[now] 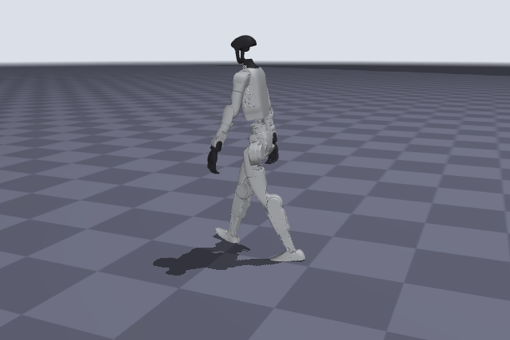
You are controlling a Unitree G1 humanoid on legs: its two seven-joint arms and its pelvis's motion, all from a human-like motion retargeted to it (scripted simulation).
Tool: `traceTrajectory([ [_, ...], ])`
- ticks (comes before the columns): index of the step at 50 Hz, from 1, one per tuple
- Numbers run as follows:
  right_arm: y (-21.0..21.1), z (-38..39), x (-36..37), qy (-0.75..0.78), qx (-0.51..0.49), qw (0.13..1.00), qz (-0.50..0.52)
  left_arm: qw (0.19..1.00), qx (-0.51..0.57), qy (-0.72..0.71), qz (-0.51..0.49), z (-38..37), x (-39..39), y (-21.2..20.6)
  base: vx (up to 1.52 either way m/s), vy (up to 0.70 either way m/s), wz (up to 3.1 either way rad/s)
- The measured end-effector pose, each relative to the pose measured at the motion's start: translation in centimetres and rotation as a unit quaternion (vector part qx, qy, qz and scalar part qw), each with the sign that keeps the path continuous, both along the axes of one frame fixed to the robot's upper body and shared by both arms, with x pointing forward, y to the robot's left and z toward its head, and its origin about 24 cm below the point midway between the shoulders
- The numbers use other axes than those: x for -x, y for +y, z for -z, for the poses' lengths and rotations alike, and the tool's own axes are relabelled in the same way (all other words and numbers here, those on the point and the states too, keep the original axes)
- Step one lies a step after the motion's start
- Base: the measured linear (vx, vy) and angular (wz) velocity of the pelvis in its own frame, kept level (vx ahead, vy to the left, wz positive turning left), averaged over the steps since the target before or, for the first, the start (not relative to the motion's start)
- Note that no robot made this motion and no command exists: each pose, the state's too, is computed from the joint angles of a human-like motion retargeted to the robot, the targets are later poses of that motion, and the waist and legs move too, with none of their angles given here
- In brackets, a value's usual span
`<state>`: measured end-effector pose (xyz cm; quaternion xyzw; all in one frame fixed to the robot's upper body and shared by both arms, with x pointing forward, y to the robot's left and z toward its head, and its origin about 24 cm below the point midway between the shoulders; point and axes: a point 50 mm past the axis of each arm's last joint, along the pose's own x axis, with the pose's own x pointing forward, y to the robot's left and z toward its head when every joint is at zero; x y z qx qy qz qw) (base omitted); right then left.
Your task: Walk run
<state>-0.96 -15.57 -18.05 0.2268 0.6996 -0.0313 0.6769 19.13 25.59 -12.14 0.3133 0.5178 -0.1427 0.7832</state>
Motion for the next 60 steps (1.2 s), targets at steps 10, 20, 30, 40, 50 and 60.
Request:
traceTrajectory([
  [10, -0.8, 0.1, -1.8, 0.003, 0.051, 0.995, -0.08, 0.964, 0.013, 0.236, -0.121, 5.1, 17.0, -2.4, 1.1, -0.21, -0.13],
  [20, -1.7, -1.0, -11.5, -0.131, 0.145, 0.964, -0.179, 0.886, 0.068, 0.419, -0.186, 4.3, 25.8, -5.3, 0.79, -0.16, -0.25],
  [30, -3.2, -3.1, -17.0, -0.257, 0.169, 0.921, -0.24, 0.909, 0.064, 0.389, -0.138, 4.9, 23.7, -5.7, 0.83, 0.0, -0.42],
  [40, -4.2, -0.1, -3.9, -0.028, 0.23, 0.947, -0.224, 0.937, 0.022, 0.335, -0.101, 5.2, 20.5, -4.2, 1.14, 0.16, -0.21],
  [50, -3.3, -0.3, 2.4, 0.076, 0.144, 0.974, -0.161, 0.979, -0.018, 0.168, -0.112, 3.7, 10.6, -0.4, 0.81, 0.1, 0.14],
  [60, -1.6, -0.6, 5.4, 0.119, 0.103, 0.976, -0.148, 0.997, 0.022, 0.033, -0.071, 1.9, 3.4, -0.8, 0.8, -0.08, 0.66],
])
